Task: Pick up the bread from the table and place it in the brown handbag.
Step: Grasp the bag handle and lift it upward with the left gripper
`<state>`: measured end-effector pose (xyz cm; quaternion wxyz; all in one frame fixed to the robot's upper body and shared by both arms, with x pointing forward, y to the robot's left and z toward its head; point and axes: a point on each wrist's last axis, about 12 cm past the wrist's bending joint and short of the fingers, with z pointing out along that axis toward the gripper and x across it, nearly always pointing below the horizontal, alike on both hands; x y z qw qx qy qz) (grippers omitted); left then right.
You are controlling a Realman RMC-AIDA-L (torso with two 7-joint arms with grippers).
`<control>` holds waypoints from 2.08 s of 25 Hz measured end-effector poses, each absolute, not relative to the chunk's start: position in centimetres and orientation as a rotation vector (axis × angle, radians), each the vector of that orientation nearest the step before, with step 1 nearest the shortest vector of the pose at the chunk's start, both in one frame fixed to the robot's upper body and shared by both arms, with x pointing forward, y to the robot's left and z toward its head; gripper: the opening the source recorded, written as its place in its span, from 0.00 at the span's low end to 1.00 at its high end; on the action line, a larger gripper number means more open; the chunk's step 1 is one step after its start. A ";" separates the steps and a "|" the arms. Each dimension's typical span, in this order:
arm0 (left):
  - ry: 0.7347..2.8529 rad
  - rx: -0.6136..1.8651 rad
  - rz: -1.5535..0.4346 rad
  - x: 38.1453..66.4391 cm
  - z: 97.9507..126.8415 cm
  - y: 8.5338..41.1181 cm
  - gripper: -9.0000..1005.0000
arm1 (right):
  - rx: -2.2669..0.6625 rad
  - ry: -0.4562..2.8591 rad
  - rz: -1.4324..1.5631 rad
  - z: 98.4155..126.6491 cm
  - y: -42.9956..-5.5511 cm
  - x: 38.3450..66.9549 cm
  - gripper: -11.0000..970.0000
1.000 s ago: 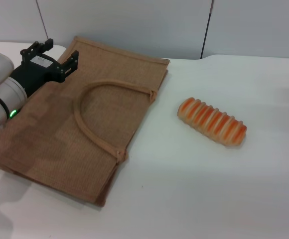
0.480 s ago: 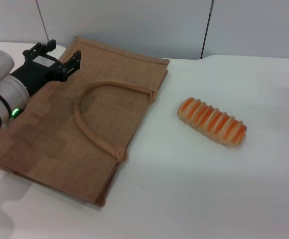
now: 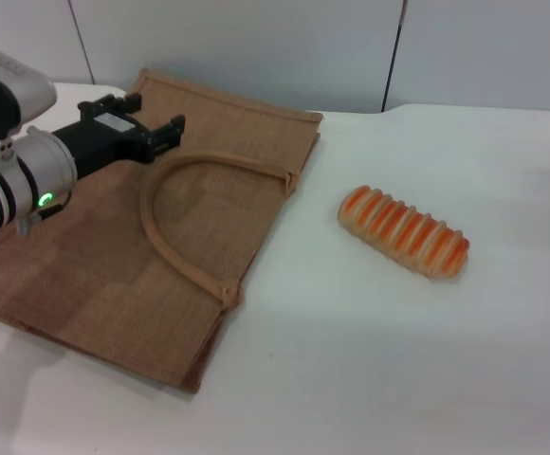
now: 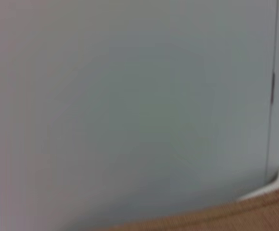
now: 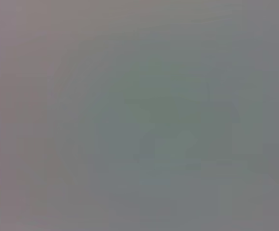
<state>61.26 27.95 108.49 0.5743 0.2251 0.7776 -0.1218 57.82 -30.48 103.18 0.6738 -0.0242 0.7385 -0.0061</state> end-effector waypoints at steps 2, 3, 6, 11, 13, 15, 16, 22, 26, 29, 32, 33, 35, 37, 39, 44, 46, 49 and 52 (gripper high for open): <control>1.867 0.535 -0.301 61.3 108.6 28.0 0.72 | -0.055 1.669 -0.013 103.1 -30.4 57.9 0.86; 1.896 0.535 -0.309 61.3 108.6 28.2 0.72 | -0.056 1.672 -0.013 103.1 -30.4 57.9 0.86; 1.963 0.532 -0.325 61.3 108.5 28.4 0.72 | -0.057 1.675 -0.012 103.1 -30.4 58.0 0.86; 2.039 0.523 -0.314 61.4 108.3 28.8 0.72 | -0.058 1.674 -0.010 103.2 -30.3 58.1 0.86; 2.050 0.522 -0.310 61.5 108.3 28.9 0.72 | -0.058 1.673 -0.010 103.2 -30.3 58.1 0.86; 2.053 0.520 -0.314 61.5 108.3 28.8 0.72 | -0.058 1.673 -0.010 103.2 -30.3 58.1 0.86; 2.055 0.515 -0.318 61.5 108.3 28.9 0.72 | -0.058 1.673 -0.010 103.2 -30.3 58.1 0.86; 2.072 0.538 -0.329 61.4 108.2 28.7 0.72 | -0.057 1.674 -0.010 103.2 -30.3 58.1 0.86; 2.090 0.540 -0.333 61.3 108.0 28.7 0.72 | -0.058 1.672 -0.010 103.2 -30.3 58.1 0.86; 2.112 0.521 -0.342 61.3 107.7 28.8 0.70 | -0.059 1.672 -0.011 103.2 -30.3 58.1 0.86; 2.126 0.513 -0.343 61.3 107.5 28.9 0.68 | -0.059 1.672 -0.011 103.2 -30.3 58.1 0.86; 2.129 0.512 -0.341 61.3 107.4 29.0 0.67 | -0.059 1.673 -0.011 103.2 -30.3 58.1 0.86; 2.131 0.507 -0.337 61.2 107.4 29.0 0.66 | -0.058 1.673 -0.011 103.2 -30.3 58.1 0.86; 2.133 0.505 -0.336 61.2 107.3 29.1 0.65 | -0.058 1.676 -0.011 103.2 -30.3 58.1 0.86; 2.133 0.504 -0.336 61.2 107.3 29.1 0.63 | -0.059 1.682 -0.011 103.2 -30.3 58.2 0.86; 2.133 0.496 -0.334 61.4 107.4 29.2 0.60 | -0.063 1.689 -0.008 103.2 -30.1 58.4 0.86; 2.140 0.486 -0.339 61.5 107.3 29.2 0.58 | -0.063 1.689 -0.008 103.2 -30.1 58.5 0.86; 2.153 0.484 -0.344 61.6 107.1 29.2 0.58 | -0.063 1.690 -0.008 103.2 -30.1 58.5 0.86; 2.155 0.481 -0.341 61.6 107.0 29.2 0.58 | -0.063 1.690 -0.008 103.2 -30.1 58.5 0.86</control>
